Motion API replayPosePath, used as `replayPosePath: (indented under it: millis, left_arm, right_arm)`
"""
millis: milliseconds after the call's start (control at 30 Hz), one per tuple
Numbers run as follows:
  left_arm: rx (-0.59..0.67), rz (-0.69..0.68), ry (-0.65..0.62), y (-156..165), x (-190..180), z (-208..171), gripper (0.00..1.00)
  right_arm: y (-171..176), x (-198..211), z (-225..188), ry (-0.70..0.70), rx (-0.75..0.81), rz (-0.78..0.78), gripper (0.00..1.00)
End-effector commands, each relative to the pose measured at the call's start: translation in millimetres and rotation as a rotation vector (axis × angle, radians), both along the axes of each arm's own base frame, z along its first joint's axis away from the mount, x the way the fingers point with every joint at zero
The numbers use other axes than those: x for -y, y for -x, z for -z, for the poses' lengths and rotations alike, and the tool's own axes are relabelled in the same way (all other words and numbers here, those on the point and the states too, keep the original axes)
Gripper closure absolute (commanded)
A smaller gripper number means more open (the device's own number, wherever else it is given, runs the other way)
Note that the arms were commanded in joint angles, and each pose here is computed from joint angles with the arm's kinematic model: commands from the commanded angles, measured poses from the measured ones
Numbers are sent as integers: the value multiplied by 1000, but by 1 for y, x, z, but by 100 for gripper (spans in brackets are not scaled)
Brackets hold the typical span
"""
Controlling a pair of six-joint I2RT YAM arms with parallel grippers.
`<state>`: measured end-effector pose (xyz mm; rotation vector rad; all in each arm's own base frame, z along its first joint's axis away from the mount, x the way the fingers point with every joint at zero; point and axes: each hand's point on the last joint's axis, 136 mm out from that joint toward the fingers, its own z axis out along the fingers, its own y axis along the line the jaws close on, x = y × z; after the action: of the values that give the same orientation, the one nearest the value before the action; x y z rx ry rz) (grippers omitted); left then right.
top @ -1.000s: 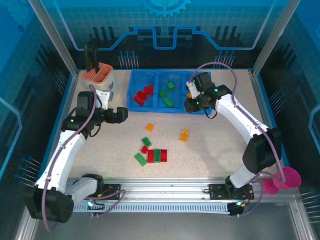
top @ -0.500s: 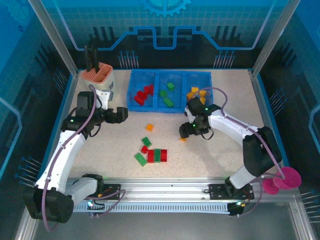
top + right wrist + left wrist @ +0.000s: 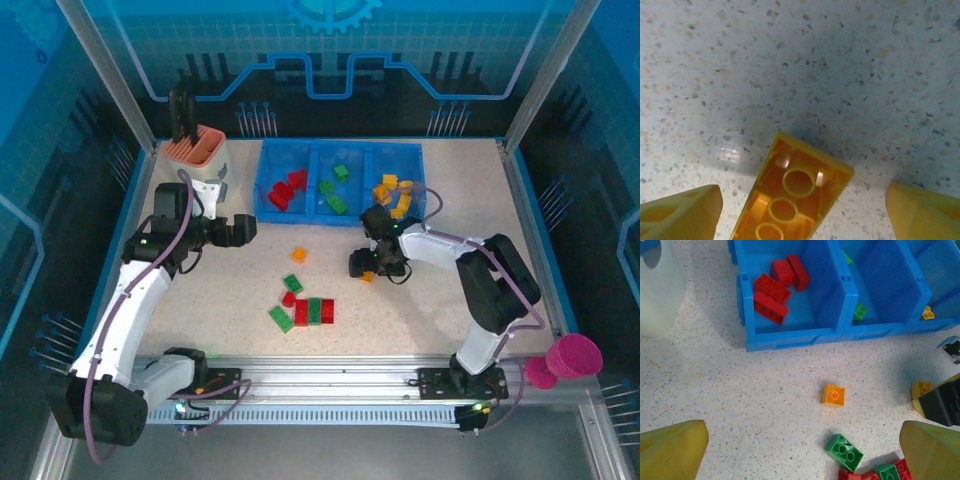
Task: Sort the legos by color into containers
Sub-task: Pick up the lego from the center of the table.
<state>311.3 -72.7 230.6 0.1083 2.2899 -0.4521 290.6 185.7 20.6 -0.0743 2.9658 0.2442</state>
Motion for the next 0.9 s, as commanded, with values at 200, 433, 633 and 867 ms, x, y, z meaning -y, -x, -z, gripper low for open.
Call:
replayPosePath:
  millis: [200,433,633,867]
  left_arm:
    - [13,10,19,3,1,-9,1]
    - [10,9,18,3,1,-8,1]
    - [11,11,17,3,1,-8,1]
    - [13,4,13,3,0,-8,1]
  right_arm:
    - [-6,-3,12,79,3,-40,57]
    - [-8,13,-16,141,46,-149,73]
    - [-27,56,-85,195,163,-156,72]
    - [-85,96,-145,213,339,-100,70]
